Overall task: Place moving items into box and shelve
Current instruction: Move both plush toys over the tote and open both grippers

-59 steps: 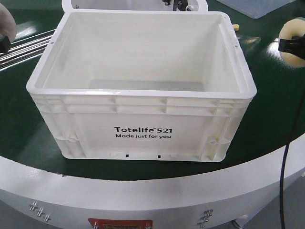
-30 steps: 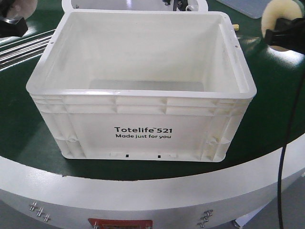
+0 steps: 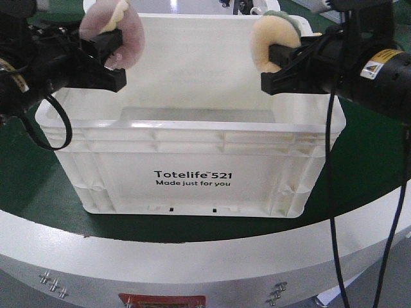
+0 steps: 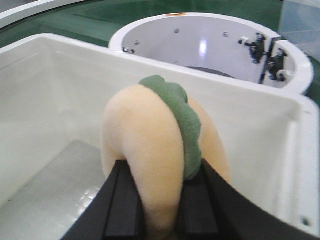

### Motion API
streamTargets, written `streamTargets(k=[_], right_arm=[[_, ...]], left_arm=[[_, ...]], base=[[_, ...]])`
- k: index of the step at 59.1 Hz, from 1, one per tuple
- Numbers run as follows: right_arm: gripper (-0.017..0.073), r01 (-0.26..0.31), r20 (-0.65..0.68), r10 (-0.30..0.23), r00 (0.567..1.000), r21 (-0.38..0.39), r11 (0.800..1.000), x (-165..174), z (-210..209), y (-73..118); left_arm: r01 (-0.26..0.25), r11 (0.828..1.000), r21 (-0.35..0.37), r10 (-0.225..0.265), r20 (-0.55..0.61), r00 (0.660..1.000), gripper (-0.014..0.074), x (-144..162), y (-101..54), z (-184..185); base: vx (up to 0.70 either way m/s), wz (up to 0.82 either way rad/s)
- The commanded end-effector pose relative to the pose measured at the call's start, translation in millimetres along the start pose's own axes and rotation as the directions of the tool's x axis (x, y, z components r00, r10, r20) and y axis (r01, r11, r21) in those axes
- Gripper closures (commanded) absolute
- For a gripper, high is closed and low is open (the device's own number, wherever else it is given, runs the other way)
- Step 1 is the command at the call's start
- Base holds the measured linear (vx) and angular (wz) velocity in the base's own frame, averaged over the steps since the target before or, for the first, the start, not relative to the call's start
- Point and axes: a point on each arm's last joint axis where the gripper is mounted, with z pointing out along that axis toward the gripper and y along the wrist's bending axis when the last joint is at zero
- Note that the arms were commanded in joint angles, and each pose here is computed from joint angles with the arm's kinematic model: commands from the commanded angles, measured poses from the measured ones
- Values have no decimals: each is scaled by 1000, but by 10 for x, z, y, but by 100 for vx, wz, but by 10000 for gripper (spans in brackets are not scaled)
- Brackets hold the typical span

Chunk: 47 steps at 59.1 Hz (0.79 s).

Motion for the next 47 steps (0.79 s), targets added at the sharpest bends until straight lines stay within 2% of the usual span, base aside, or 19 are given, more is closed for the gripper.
streamTargets(k=[1, 6, 13, 20, 26, 31, 37, 40, 47], right_arm=[[567, 18, 163, -19, 986, 8, 1000, -242, -58, 31], [543, 23, 171, -22, 985, 0, 1000, -243, -39, 60], [435, 20, 173, -20, 985, 1, 1000, -245, -39, 56], [242, 18, 181, -18, 983, 3, 1000, -252, -41, 55], [71, 17, 189, -18, 982, 6, 1000, -259, -42, 48], [-39, 18, 194, -19, 981, 7, 1000, -264, -43, 47], [-100, 18, 199, -19, 980, 8, 1000, -268, -44, 47], [-99, 18, 200, -19, 980, 9, 1000, -269, -44, 46], [-80, 18, 201, -19, 979, 9, 1000, -271, -44, 46]], left_arm=[[13, 999, 31, -16, 128, 992, 608, -213, -50, -9], [8, 999, 39, -13, 121, 993, 576, -189, -70, 21], [-9, 999, 41, 5, 115, 993, 467, -166, -74, 48], [-76, 996, 39, 71, 112, 991, 296, -149, -79, 67], [-73, 997, 39, 68, 109, 992, 129, -140, -79, 74], [-72, 997, 40, 67, 112, 991, 41, -143, -80, 74], [-45, 998, 42, 40, 113, 993, -3, -146, -79, 74], [-10, 999, 38, 6, 110, 994, -3, -144, -70, 74], [38, 999, 18, -40, 109, 993, 3, -142, -25, 74]], base=[[0, 0], [0, 0], [0, 0], [0, 0], [0, 0], [0, 0], [0, 0], [0, 0], [0, 0]])
